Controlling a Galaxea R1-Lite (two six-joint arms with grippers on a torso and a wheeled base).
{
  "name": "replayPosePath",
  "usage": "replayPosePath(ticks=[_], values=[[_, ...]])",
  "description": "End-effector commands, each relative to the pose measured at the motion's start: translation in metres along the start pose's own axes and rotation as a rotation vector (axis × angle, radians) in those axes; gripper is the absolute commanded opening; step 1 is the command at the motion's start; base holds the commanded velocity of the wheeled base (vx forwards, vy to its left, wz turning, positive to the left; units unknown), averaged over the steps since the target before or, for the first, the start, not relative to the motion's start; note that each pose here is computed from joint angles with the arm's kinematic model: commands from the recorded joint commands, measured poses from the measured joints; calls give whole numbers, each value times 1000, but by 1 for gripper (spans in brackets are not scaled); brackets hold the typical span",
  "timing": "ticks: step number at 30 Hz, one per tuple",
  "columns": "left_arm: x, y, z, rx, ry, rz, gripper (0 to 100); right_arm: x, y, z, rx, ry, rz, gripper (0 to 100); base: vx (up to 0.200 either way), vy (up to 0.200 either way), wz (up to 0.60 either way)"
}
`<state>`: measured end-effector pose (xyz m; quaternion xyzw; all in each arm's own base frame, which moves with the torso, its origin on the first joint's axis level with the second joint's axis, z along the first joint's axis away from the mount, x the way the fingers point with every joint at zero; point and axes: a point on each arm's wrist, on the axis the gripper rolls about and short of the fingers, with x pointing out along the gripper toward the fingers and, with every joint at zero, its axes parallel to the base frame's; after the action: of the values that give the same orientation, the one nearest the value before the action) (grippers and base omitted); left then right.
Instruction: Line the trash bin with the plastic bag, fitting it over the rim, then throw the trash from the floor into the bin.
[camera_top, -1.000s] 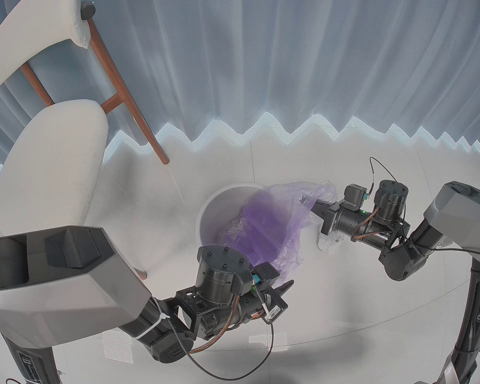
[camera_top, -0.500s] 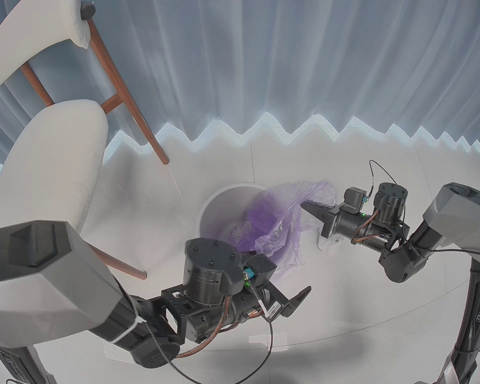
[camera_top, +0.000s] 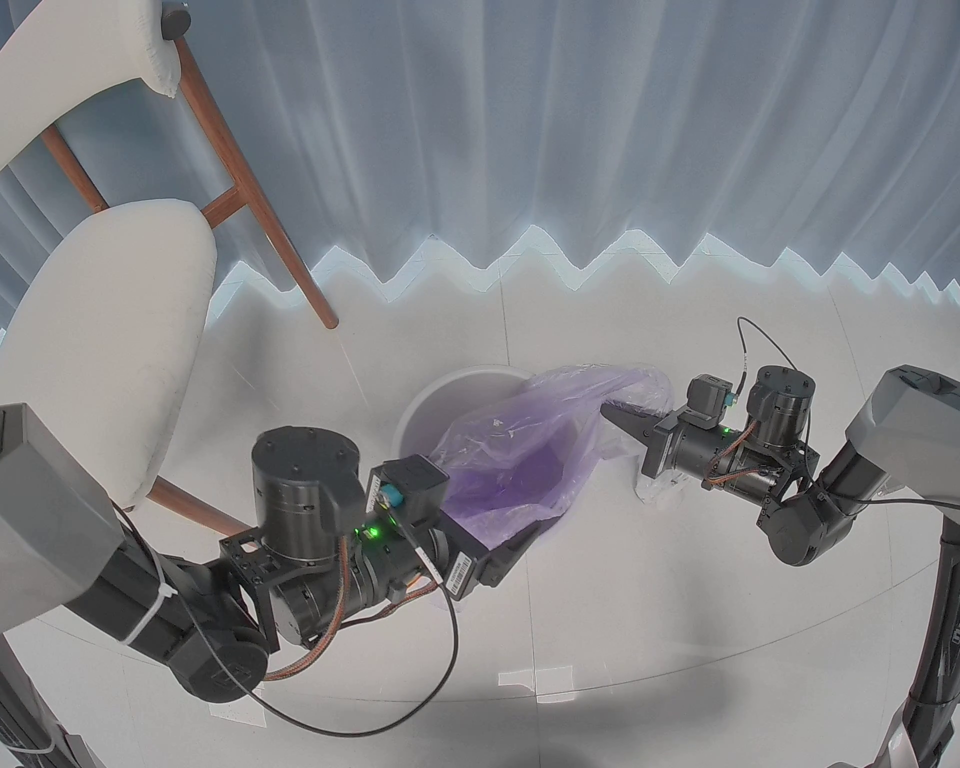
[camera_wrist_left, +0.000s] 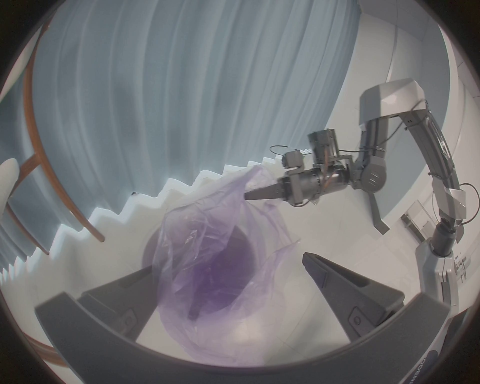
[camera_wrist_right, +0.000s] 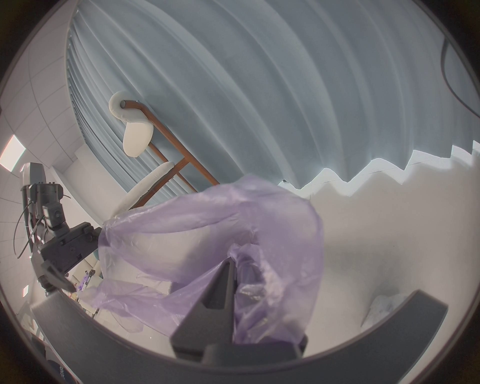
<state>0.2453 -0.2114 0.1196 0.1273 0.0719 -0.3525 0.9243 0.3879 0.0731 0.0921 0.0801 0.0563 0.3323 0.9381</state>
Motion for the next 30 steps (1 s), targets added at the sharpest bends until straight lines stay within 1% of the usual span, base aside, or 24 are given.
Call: replayPosePath(ticks=[1,4,8,10,12,20,30], values=[[-2,12,3,-7,-11,36,100,0,0,1,-2,-2,1,0,0,0,0],[0,17,4,-8,-15,53,100,0,0,1,-4,-3,1,0,0,0,0],[2,25,6,-13,-14,112,100,0,1,2,-9,-11,2,0,0,0,0],[3,34,6,-18,-16,145,100,-1,1,2,-9,-12,3,0,0,0,0],[4,39,7,-21,-21,158,100,-1,1,2,-9,-12,3,0,0,0,0],[6,38,8,-21,-25,154,100,-5,3,-2,-13,-19,4,0,0,0,0],[4,50,5,-28,-18,190,100,-5,4,0,-17,-25,6,0,0,0,0]])
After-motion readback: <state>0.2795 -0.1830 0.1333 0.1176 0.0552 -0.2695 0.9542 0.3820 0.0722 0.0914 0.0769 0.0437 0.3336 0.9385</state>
